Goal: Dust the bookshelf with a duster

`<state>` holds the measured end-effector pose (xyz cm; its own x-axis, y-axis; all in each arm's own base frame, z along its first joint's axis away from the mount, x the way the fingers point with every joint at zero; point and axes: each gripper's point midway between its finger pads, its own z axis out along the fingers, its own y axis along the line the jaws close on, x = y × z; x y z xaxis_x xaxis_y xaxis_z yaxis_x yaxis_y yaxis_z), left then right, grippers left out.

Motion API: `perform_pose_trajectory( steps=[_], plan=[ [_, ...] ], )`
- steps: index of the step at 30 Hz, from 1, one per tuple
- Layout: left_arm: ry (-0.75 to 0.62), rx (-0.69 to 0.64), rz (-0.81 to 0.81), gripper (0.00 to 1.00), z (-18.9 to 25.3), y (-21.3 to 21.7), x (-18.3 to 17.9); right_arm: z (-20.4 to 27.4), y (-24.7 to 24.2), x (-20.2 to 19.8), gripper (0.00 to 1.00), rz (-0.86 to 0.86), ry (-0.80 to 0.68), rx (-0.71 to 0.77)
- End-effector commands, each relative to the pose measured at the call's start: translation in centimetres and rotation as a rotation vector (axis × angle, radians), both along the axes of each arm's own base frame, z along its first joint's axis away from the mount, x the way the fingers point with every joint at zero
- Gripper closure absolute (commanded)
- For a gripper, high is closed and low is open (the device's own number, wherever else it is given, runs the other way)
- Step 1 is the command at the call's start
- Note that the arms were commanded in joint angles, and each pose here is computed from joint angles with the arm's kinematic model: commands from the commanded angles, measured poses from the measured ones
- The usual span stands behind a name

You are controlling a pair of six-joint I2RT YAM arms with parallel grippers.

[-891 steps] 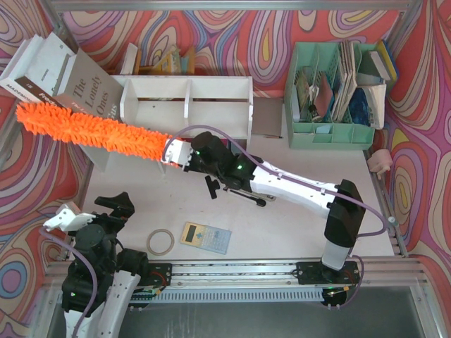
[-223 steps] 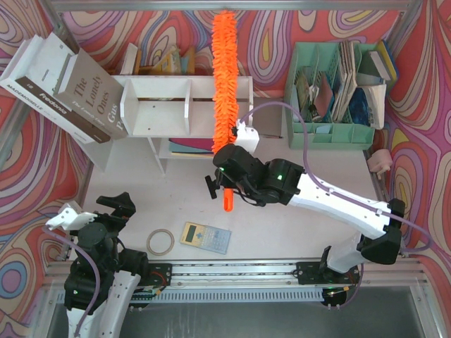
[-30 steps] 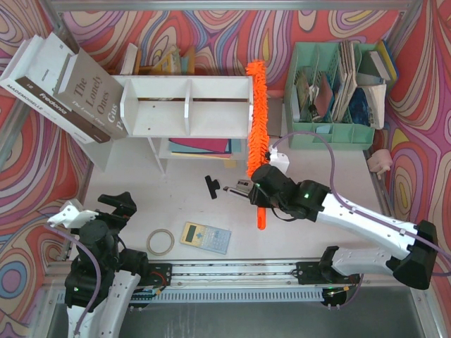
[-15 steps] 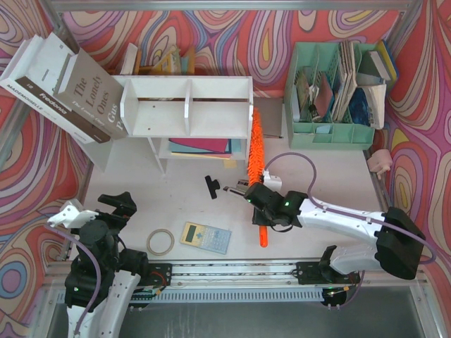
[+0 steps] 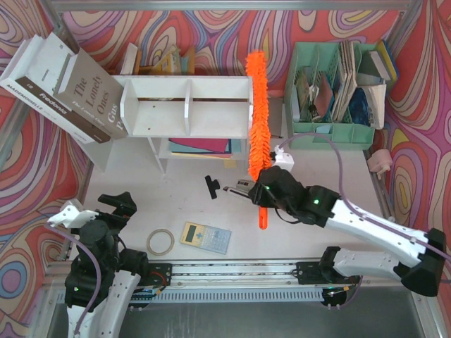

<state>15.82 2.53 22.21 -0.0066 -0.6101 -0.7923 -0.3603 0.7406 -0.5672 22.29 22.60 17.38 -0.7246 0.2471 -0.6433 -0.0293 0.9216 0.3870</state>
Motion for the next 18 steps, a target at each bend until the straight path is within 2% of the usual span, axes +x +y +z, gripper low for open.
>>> perform_pose_trajectory(
  steps=[1,18],
  plan=[
    [-0.004,0.004,0.0,0.02,-0.1,0.0,0.2,3.8,-0.7,1.3,1.0,-0.016,-0.148,0.024],
    [0.002,0.006,-0.004,0.01,-0.2,-0.1,0.3,-9.2,-0.5,-1.8,1.0,0.01,0.164,-0.103]
  ],
)
